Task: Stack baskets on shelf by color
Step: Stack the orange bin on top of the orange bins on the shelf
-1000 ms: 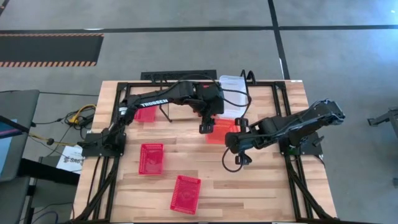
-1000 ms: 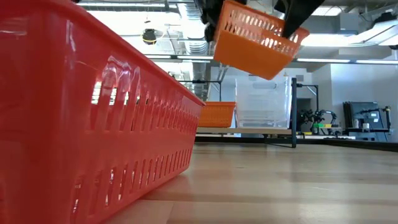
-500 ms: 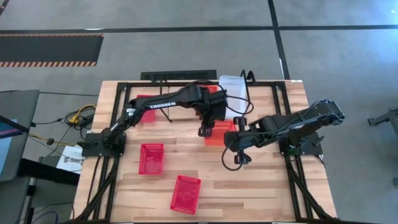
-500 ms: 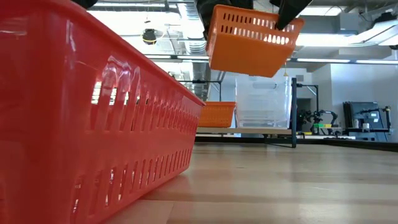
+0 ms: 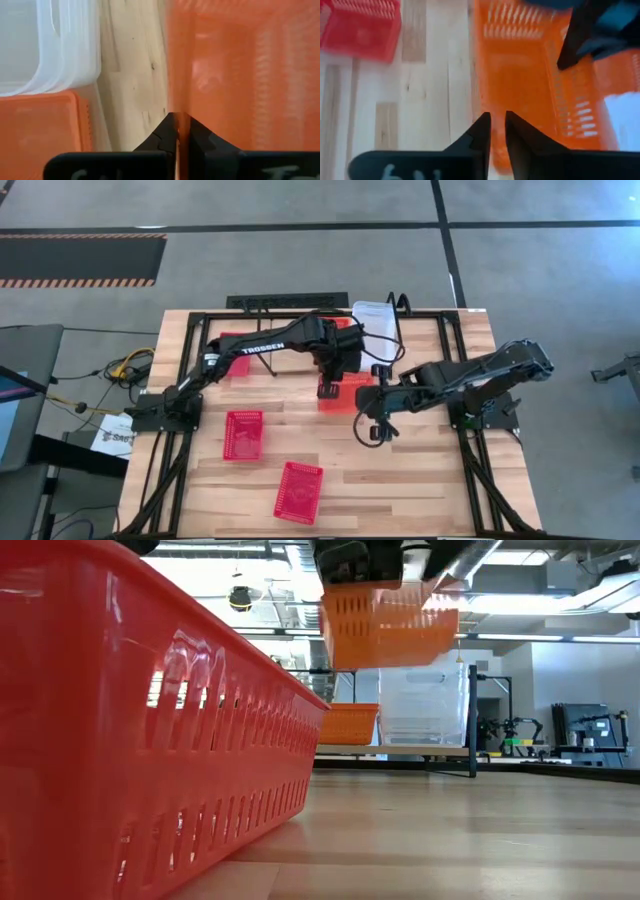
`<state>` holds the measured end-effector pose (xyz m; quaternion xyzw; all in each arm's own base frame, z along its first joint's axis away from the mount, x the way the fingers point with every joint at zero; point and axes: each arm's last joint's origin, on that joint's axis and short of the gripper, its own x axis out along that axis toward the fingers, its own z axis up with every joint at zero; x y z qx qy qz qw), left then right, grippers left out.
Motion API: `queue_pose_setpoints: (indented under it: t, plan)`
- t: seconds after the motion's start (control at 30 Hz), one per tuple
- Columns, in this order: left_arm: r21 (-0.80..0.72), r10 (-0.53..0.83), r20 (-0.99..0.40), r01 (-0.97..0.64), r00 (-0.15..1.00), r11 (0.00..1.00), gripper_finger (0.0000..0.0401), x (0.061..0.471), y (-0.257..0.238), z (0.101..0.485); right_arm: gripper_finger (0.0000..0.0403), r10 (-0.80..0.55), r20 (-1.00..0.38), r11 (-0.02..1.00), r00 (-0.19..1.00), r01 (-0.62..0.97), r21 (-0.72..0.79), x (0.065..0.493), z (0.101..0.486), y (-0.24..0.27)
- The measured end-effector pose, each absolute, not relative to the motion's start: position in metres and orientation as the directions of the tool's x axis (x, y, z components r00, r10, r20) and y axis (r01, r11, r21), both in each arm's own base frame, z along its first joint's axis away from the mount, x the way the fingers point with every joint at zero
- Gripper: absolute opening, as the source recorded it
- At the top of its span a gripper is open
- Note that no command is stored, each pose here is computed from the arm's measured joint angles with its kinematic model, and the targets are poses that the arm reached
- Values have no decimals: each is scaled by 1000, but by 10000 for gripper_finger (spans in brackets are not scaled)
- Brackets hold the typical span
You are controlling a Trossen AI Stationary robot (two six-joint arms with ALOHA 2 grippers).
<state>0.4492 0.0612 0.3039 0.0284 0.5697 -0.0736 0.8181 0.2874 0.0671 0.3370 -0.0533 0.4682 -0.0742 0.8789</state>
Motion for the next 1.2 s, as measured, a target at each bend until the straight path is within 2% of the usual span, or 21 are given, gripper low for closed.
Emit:
queue_pose_setpoints:
  t: [0.2,0.33,0.43,0.57,0.73,0.8,0.93,1.07,1.2]
  plan:
    - [-63,-98,-933,112,346,992,1,449,62,304,132,-187,-775,982,604,113,-148,291,359,55]
    - [-100,-91,-934,-9,344,995,1,446,72,305,156,-160,-773,986,614,129,-102,290,371,50]
    - [-124,-104,-961,-65,256,990,1,437,76,303,156,-226,-767,973,601,183,-144,286,381,44]
    - [-73,-63,-991,-84,121,994,0,424,75,301,136,-443,-704,894,555,332,-300,269,407,35]
    - [-85,-74,-987,-79,139,993,0,421,69,309,93,-651,-612,748,450,516,-417,236,444,23]
    - [-86,-73,-984,-73,160,994,0,417,66,317,68,-681,-582,715,444,574,-399,224,459,20]
    - [-32,-12,-981,-103,194,994,0,408,66,334,12,-670,-536,733,514,572,-367,197,484,15]
    - [41,100,-961,-224,257,974,0,390,72,362,11,-712,-439,694,549,645,-319,152,508,4]
    - [117,279,-910,-456,306,882,0,375,80,386,5,-803,-315,588,505,756,-288,103,521,-9]
